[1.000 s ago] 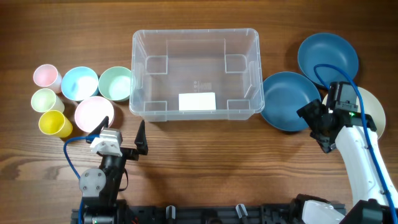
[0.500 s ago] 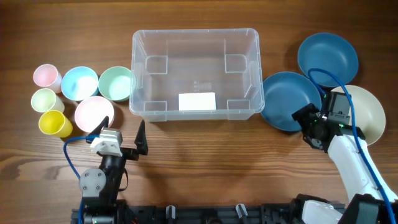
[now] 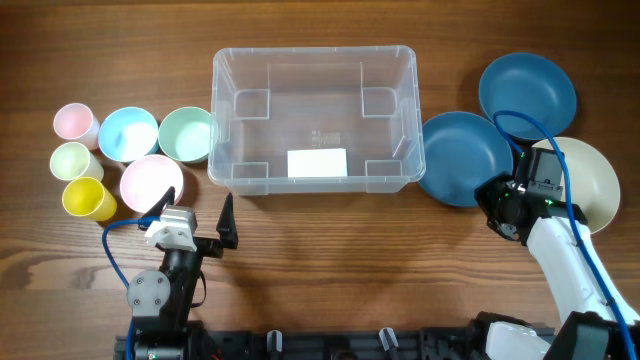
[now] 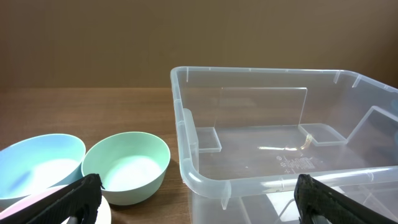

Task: Pack container
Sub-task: 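Lower the right gripper and grasp the rim of the teal plate, then lift the teal plate and carry it over the clear container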

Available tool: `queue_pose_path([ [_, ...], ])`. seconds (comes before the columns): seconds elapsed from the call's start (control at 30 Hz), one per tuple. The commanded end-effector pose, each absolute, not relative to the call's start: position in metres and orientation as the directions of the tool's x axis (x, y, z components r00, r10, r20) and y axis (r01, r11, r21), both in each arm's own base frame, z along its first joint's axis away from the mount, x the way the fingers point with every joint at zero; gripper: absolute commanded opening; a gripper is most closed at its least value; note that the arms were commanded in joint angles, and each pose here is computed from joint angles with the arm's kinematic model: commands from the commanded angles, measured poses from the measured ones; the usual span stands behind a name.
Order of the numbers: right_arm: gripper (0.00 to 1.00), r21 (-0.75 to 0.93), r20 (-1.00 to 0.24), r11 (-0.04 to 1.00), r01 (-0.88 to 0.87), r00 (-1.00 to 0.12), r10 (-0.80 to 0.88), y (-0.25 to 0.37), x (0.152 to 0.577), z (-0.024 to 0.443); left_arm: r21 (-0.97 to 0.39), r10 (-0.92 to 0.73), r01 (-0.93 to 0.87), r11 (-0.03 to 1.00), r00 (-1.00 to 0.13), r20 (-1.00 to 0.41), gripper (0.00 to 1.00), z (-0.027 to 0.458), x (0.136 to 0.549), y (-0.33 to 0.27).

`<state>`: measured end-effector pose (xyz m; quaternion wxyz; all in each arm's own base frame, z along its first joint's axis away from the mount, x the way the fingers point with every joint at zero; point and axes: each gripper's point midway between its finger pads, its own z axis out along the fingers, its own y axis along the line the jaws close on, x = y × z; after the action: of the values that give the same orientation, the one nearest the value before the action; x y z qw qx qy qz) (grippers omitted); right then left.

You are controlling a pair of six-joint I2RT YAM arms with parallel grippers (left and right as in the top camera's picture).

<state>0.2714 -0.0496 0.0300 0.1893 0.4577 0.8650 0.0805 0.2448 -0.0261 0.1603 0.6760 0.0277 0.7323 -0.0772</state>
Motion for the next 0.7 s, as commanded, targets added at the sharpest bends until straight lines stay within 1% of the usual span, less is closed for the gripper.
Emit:
queue_pose_path([
  [0.0,0.04,0.296,-0.253,0.598,0.745,-0.542,0.801,-0.049,0.269,0.026,-0.061,-0.048,0.155,0.986,-0.084,-0.995,1.0,0.157,0.245,-0.027],
  [0.13,0.04,0.273,-0.29,0.662,0.698,-0.596,0.749,-0.051,0.271,0.028,-0.061,-0.048,0.155,0.986,-0.084,-0.995,1.0,0.157,0.245,-0.027],
  [0.33,0.04,0.271,-0.332,0.68,0.681,-0.597,0.73,-0.055,0.272,0.041,-0.061,-0.048,0.155,0.986,-0.084,-0.995,1.0,0.157,0.245,-0.027],
  [0.47,0.04,0.278,-0.42,0.732,0.622,-0.607,0.675,-0.059,0.28,0.068,-0.061,-0.048,0.155,0.986,-0.084,-0.995,1.0,0.157,0.245,-0.027],
  [0.67,0.04,0.211,-0.544,0.764,0.61,-0.576,0.61,-0.077,0.282,0.12,-0.061,-0.048,0.155,0.986,-0.084,-0.995,1.0,0.157,0.245,-0.027],
])
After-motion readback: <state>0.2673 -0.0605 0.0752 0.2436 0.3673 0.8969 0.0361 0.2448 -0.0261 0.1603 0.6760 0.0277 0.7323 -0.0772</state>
